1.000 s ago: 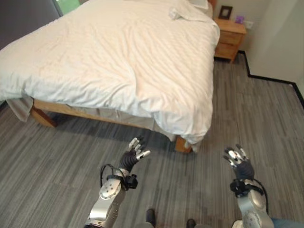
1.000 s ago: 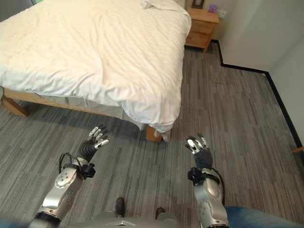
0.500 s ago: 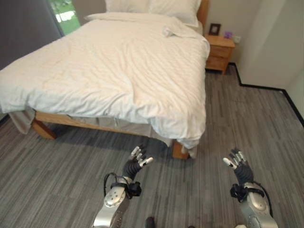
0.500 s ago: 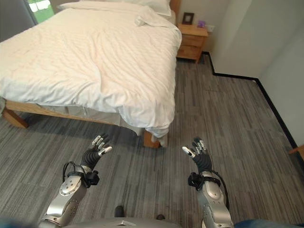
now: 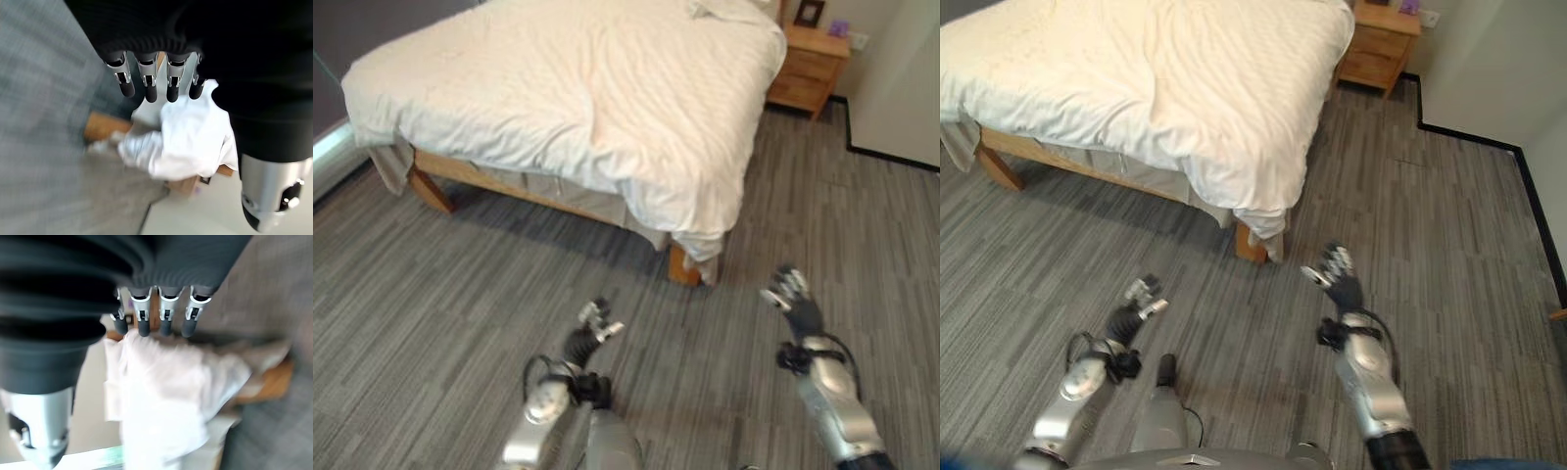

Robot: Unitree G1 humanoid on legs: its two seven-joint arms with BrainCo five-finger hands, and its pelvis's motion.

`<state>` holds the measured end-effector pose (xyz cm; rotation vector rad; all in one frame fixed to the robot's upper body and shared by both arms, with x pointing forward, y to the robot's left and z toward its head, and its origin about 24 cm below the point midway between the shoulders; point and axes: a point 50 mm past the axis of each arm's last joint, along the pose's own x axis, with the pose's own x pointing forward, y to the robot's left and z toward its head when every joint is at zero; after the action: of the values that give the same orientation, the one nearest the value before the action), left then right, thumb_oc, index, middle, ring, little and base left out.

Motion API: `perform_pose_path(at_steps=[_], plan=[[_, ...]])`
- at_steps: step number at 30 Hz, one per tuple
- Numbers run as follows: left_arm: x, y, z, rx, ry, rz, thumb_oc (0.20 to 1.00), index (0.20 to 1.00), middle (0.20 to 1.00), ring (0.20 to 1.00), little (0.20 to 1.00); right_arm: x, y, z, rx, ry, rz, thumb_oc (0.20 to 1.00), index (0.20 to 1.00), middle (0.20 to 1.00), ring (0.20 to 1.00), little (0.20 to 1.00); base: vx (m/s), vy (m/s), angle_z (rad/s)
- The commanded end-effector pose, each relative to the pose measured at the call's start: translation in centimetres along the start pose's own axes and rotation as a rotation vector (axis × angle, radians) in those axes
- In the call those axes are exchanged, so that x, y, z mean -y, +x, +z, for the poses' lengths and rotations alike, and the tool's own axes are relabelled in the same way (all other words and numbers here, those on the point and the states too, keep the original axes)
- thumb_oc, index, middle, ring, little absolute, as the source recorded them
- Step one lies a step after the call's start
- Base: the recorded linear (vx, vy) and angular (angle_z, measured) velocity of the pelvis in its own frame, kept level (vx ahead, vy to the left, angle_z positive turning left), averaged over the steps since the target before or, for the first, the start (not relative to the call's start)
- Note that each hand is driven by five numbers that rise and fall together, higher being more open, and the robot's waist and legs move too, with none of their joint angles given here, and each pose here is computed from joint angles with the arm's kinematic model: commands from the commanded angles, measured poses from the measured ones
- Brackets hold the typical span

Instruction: Making the bed.

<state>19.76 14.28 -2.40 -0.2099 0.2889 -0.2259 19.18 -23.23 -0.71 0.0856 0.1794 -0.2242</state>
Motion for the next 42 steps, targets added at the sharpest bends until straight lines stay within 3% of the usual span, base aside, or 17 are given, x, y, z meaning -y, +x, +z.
perform_pose_path(at_steps=[1,5,8,11,20,21,26,33,42], plan=[[-0.3,2.3,4.0,0.139,0.081,-0.071,1.000,1.000,1.000,1.000,1.000,-2.2,3.2,4.6,0.194,0.057,0.069,1.000,1.000,1.000,1.000,1.000,-0.31,-0.296,0.79],[0.2,1.4,2.4,0.081,0.030,-0.081,1.000,1.000,1.000,1.000,1.000,-2.2,2.2,4.4,0.215,0.184,0.037,1.000,1.000,1.000,1.000,1.000,-0.09,-0.046,-0.62],[-0.2,2.5,2.9,0.088,0.141,-0.062,1.000,1.000,1.000,1.000,1.000,-3.0,2.2,3.0,0.156,0.374,0.018,1.000,1.000,1.000,1.000,1.000,-0.22,0.047,0.20],[-1.3,2.0,3.2,0.103,0.122,-0.025,1.000,1.000,1.000,1.000,1.000,-3.1,2.1,2.5,0.129,0.278,0.029,1.000,1.000,1.000,1.000,1.000,-0.05,-0.039,-0.07],[-1.9,1.6,3.0,0.110,0.121,0.021,1.000,1.000,1.000,1.000,1.000,-3.4,1.8,2.2,0.121,0.244,0.053,1.000,1.000,1.000,1.000,1.000,-0.01,-0.033,-0.24],[-5.1,1.3,4.4,0.141,0.161,0.200,1.000,1.000,1.000,1.000,1.000,-0.8,0.5,0.2,0.018,0.081,-0.044,1.000,1.000,1.000,1.000,1.000,0.03,-0.001,-0.02],[-4.2,2.0,4.6,0.165,0.086,0.196,1.000,1.000,1.000,1.000,1.000,-0.6,1.2,1.4,0.059,0.090,-0.056,1.000,1.000,1.000,1.000,1.000,0.00,-0.041,-0.07],[-3.3,2.1,4.1,0.134,0.120,0.143,1.000,1.000,1.000,1.000,1.000,1.7,-0.5,0.0,0.002,0.021,-0.132,1.000,1.000,1.000,1.000,1.000,0.01,0.004,-0.05],[-3.2,3.0,5.5,0.177,0.163,0.153,1.000,1.000,1.000,1.000,1.000,-0.1,0.2,0.7,0.038,0.050,-0.073,1.000,1.000,1.000,1.000,1.000,0.01,0.088,-0.16]])
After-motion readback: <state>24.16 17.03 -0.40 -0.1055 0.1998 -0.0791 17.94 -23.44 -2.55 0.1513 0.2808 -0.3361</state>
